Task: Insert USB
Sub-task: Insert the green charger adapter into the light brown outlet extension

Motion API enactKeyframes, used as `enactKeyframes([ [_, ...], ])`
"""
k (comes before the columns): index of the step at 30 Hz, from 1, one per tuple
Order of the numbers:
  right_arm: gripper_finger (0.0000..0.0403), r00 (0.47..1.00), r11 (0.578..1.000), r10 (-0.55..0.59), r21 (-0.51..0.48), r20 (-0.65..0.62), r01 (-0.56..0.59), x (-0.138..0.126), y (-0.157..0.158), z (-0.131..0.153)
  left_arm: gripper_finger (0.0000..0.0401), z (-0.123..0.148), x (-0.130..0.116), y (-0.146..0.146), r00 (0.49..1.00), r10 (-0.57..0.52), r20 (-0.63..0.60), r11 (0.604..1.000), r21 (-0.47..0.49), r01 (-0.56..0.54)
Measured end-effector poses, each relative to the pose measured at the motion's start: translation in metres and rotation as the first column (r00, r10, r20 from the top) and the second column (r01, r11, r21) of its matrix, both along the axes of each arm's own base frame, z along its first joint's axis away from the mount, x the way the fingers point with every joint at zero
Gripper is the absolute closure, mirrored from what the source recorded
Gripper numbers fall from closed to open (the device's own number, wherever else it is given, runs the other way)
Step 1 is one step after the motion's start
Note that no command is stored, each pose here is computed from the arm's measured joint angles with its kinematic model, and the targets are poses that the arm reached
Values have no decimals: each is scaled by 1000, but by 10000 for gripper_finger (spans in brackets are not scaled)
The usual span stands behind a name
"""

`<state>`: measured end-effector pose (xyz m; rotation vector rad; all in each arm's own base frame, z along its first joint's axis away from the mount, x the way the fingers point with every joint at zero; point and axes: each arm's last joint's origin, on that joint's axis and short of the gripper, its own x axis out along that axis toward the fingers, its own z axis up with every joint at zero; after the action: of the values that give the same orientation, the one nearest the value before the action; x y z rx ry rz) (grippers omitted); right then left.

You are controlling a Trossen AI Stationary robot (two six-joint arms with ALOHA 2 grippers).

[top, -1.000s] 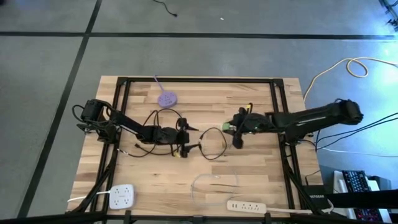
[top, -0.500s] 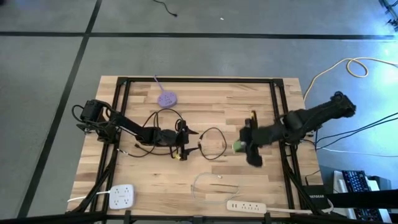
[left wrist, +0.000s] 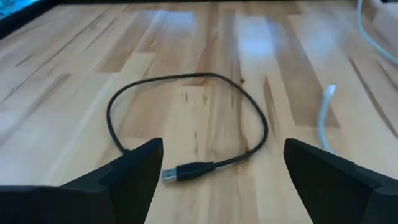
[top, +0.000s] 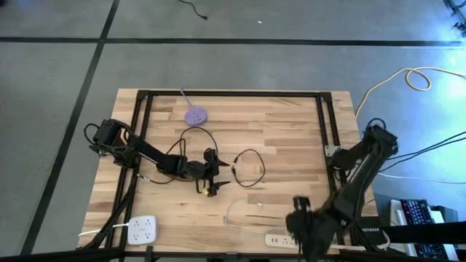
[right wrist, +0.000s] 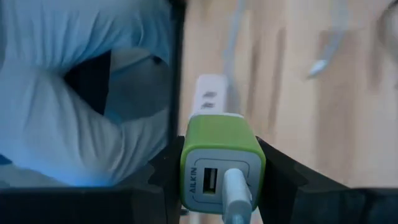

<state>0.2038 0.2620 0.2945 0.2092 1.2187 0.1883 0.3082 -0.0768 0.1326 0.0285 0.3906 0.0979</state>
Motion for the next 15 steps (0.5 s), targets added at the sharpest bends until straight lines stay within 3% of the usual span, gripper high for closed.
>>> enactKeyframes([
  [4,276,994,998,-62,28,-89,65,-4,24,-23,86,-1,-1,-5,1000,-18,-10,1000,11,18],
  [9,276,997,976,0,219,-75,17,-7,61,-34,86,-2,-1,-4,1000,-10,-12,1000,16,10],
  [15,276,998,994,-45,101,-38,49,-8,64,-50,86,-1,-1,-3,1000,-8,-13,999,35,9],
])
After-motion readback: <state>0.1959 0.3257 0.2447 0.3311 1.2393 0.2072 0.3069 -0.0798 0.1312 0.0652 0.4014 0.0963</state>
